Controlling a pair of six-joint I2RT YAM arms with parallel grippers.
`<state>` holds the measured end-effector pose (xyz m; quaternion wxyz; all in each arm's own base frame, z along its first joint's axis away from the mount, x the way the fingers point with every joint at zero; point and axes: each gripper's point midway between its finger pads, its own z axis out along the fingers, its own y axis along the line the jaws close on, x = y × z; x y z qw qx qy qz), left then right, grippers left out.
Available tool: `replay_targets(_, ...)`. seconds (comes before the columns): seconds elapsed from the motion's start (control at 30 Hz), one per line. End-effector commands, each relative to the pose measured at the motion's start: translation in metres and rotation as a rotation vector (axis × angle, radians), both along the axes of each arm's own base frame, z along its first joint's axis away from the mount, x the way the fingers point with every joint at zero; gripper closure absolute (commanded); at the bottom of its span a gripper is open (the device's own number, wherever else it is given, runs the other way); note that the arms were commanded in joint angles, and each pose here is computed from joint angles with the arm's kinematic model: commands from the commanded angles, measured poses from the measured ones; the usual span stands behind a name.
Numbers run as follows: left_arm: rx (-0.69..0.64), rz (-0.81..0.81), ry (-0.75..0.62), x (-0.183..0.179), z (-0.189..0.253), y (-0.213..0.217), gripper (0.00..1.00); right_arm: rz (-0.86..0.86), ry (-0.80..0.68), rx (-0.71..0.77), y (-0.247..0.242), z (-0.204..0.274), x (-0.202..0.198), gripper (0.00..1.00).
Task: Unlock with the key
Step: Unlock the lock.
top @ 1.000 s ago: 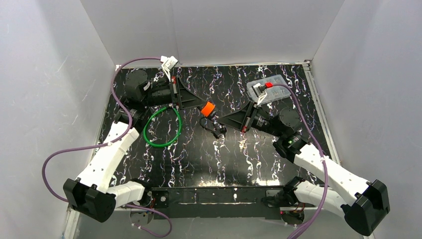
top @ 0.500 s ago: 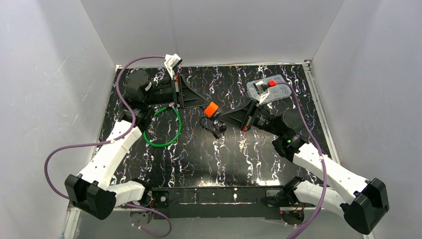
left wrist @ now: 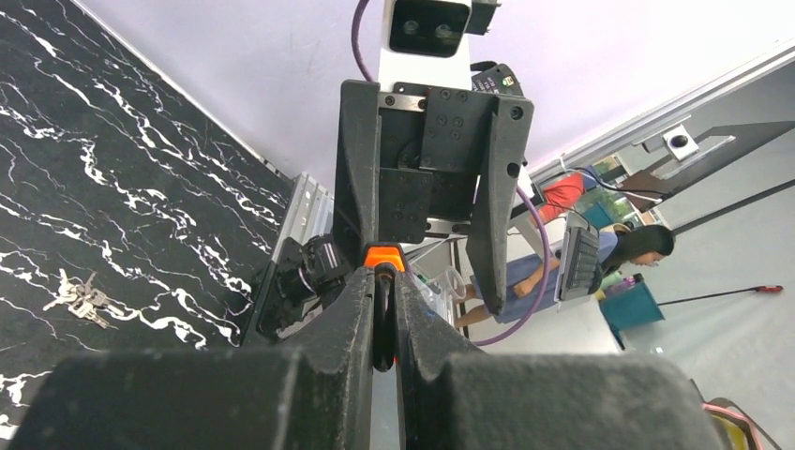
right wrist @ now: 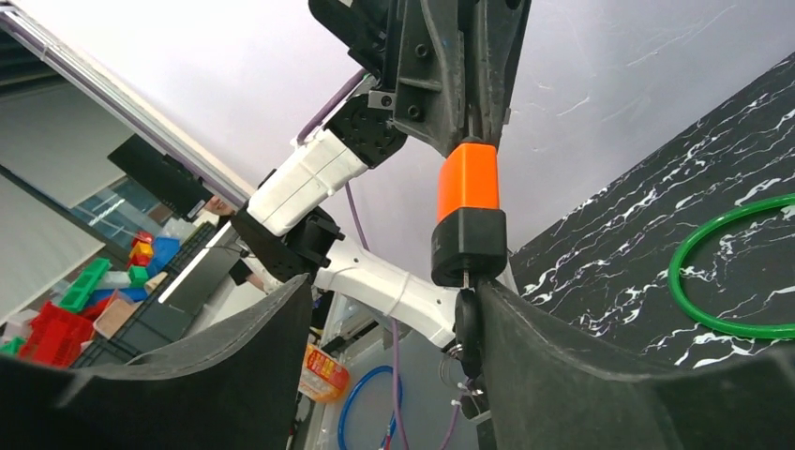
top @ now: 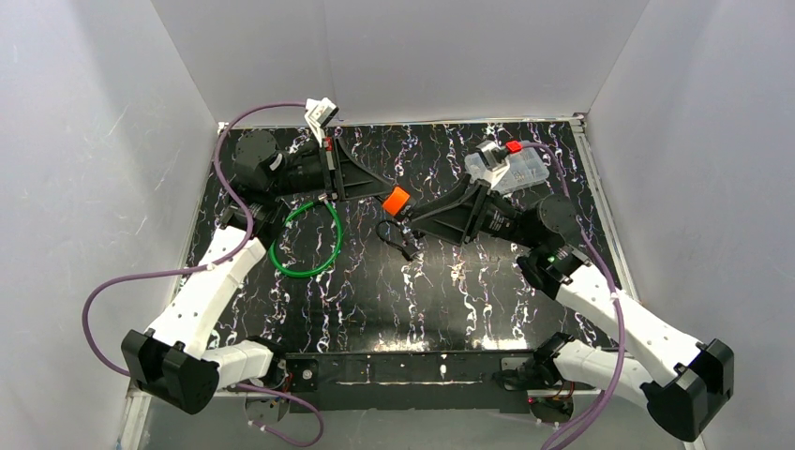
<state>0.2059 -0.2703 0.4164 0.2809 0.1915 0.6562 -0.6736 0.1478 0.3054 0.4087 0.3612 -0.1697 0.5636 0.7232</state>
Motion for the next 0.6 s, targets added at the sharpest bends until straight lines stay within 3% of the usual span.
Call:
replay_targets(0.0, 0.012, -0.16, 0.015, -0.039, 0.007, -0.002, 1.0, -0.139, -0.101, 0.071, -0.014, 0.042, 0.01, 0.27)
replay_targets(0.27, -0.005, -0.154, -0.004, -0.038, 0.021, 0.0, 1.0, -0.228, -0.056, -0.058, -0.026, 0.005, 0.013, 0.21)
replay_targets(0.57, -0.014, -0.151, -0.021, -0.038, 0.03, 0.0, 1.0, -0.216, -0.021, -0.079, -0.029, -0.015, 0.008, 0.26)
